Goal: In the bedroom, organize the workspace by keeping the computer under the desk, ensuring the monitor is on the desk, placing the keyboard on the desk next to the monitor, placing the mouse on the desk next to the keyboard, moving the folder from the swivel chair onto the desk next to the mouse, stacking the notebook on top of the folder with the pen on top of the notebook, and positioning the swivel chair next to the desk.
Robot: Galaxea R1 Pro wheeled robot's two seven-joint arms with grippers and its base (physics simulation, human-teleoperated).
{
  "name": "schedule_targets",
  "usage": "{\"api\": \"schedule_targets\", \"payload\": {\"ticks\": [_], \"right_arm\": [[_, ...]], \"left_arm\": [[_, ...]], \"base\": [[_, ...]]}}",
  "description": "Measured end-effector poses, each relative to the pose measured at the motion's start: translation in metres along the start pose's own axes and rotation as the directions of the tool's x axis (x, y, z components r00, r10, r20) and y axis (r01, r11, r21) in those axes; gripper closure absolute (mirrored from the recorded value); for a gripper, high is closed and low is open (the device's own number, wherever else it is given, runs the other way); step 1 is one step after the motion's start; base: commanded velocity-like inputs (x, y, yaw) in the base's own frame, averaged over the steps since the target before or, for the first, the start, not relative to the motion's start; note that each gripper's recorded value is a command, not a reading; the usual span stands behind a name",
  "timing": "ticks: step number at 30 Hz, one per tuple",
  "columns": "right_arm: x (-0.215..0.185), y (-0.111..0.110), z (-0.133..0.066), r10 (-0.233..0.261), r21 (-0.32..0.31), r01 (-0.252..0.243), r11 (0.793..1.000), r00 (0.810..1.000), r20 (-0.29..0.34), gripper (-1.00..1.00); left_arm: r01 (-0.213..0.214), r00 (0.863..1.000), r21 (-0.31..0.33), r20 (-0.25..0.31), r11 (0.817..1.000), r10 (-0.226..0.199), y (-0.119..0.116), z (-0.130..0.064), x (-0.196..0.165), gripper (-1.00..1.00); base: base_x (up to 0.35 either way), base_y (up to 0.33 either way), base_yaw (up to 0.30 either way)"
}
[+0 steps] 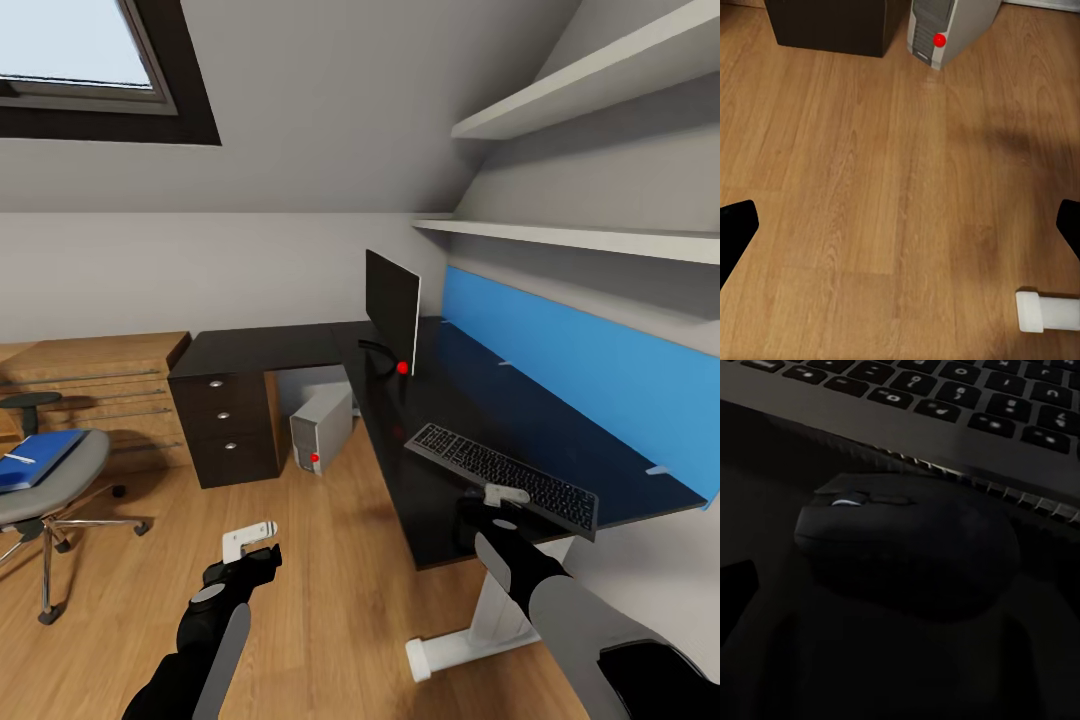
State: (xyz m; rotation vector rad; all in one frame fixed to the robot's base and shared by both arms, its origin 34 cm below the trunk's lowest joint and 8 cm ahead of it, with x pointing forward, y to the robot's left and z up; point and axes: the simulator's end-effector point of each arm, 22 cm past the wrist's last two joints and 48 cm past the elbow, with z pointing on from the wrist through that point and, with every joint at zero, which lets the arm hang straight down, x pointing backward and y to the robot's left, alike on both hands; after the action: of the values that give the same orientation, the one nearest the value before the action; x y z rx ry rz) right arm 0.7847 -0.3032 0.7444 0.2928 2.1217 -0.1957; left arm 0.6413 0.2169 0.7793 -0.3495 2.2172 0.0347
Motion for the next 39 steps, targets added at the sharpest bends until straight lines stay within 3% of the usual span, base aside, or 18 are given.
{"api": "schedule_targets", "payload": {"ticks": [7,39], "right_arm": [[0.0046,0.0009,-0.0001,0.067,-0.001,-0.067,0.998,0.998,-0.021,-1.0],[0.007,-0.002,0.0003,0.12,0.008,-0.12,0.993,0.992,-0.034,-1.0]], "left_arm": [[0.0,1.0,0.0,0.0,1.0,0.0,0.0,0.0,0.0,-1.0],[0.0,1.0,0.0,0.001,1.0,0.0,-0.0001,-0.0002,-0.0006,-1.0]], "base": [[0.0,0.0,0.0],[0.0,0.0,0.0]]}}
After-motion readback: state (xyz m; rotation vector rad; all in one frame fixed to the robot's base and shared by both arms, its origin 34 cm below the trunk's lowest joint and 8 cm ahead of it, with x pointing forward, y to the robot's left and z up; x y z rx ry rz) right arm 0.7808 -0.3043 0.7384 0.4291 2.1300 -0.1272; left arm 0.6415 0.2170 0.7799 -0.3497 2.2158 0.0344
